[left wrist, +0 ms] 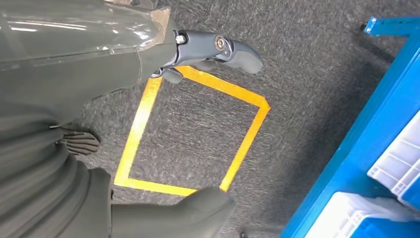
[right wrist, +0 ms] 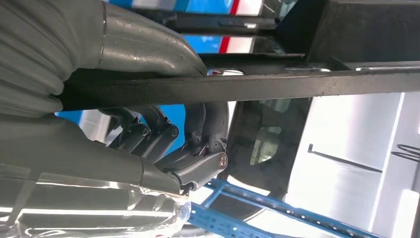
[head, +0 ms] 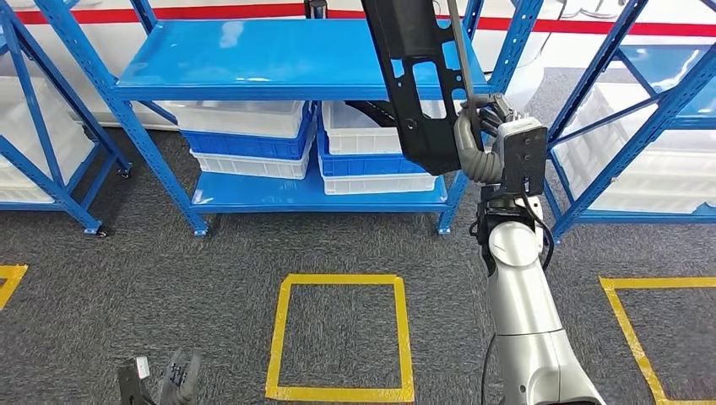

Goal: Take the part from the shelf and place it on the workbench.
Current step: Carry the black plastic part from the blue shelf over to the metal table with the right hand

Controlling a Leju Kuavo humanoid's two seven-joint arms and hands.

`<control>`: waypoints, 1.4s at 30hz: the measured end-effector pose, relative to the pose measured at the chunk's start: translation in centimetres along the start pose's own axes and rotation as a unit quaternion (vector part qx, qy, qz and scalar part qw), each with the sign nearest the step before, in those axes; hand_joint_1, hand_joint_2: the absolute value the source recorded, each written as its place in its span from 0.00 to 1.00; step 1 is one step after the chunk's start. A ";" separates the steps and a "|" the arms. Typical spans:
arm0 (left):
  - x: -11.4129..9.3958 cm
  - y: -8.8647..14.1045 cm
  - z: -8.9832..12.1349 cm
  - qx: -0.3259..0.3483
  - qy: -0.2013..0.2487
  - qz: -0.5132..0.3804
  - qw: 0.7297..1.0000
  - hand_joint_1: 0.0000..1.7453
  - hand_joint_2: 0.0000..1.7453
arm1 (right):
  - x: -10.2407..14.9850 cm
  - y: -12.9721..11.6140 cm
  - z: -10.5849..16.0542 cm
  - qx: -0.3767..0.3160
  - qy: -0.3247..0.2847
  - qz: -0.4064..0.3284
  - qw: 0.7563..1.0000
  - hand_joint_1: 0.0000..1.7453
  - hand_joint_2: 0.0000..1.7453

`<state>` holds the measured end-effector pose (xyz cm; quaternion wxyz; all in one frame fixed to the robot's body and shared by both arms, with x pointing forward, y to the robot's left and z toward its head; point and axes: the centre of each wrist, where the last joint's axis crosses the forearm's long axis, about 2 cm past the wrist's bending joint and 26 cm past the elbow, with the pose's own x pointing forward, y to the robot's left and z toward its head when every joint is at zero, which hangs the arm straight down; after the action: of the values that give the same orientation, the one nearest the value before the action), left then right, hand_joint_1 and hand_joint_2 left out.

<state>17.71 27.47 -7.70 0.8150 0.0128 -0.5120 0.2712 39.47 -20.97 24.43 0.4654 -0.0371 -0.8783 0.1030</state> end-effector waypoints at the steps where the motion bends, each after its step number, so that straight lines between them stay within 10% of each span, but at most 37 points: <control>1: 0.0 -0.1 0.0 -0.001 0.000 0.000 1.000 0.00 1.00 | -0.2 -0.1 0.1 -0.001 0.003 0.001 1.000 1.00 1.00; 42: 0.1 -0.5 -0.1 -0.010 0.000 -0.006 1.000 0.00 1.00 | -2.1 -1.9 0.7 0.010 0.024 -0.023 0.999 1.00 1.00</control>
<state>18.05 27.13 -7.56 0.8164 0.0080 -0.5148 0.2614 40.12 -23.28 22.79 0.4891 -0.0144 -0.8664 0.0997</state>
